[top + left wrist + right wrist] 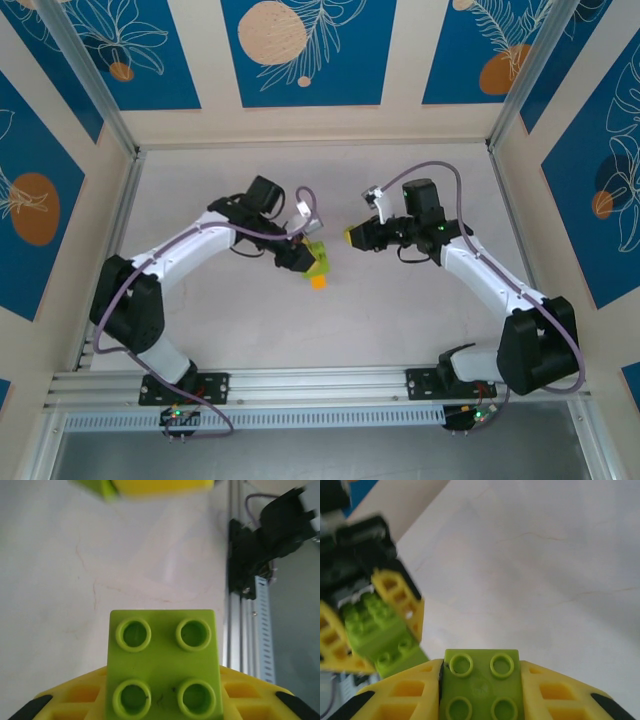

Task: Assemble a carrot with lego

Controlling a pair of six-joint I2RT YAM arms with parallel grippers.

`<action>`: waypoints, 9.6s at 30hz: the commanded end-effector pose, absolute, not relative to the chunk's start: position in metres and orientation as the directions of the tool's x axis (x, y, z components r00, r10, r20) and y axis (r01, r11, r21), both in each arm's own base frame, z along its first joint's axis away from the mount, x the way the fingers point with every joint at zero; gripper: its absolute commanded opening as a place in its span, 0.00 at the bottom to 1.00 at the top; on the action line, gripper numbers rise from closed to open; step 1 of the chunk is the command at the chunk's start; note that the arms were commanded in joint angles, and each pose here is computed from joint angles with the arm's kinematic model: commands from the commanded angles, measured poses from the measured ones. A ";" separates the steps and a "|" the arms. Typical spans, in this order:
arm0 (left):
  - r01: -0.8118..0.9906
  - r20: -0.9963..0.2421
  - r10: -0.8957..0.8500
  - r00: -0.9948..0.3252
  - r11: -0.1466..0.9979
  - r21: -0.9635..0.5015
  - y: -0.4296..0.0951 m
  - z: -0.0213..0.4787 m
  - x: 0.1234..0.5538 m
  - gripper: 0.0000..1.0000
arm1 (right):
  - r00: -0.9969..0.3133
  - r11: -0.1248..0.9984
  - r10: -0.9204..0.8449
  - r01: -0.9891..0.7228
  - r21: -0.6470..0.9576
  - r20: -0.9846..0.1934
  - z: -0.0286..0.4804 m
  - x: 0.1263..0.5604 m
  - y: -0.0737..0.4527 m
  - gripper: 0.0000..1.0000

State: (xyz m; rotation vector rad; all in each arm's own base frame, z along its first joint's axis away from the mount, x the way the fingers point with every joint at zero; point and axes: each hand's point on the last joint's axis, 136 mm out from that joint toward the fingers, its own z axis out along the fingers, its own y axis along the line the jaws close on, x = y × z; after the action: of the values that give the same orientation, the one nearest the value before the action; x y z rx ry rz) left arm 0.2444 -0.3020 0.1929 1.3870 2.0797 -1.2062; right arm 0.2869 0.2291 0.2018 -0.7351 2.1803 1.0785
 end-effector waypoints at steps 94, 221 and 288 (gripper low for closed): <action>0.886 -0.707 0.632 -0.317 -0.068 -0.458 -0.296 0.263 0.233 0.09 | -0.587 0.019 -0.520 -0.734 0.679 -0.620 0.236 0.242 0.289 0.21; -0.331 -0.646 -0.258 -0.718 0.944 -0.010 -0.197 0.100 0.361 0.23 | -0.772 0.871 -0.258 -0.446 0.206 -0.580 0.091 0.384 0.173 0.80; -0.065 -0.549 -0.147 -0.823 0.984 -0.166 -0.298 0.070 0.336 0.50 | -0.810 0.826 -0.467 -0.543 0.151 -0.355 0.021 0.406 0.180 0.73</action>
State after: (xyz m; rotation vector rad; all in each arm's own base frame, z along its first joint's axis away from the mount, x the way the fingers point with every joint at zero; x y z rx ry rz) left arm 0.3341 -0.2792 0.0621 -0.1957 2.5478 -0.1351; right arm 0.4048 0.1759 0.0236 -0.7399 2.7057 0.3008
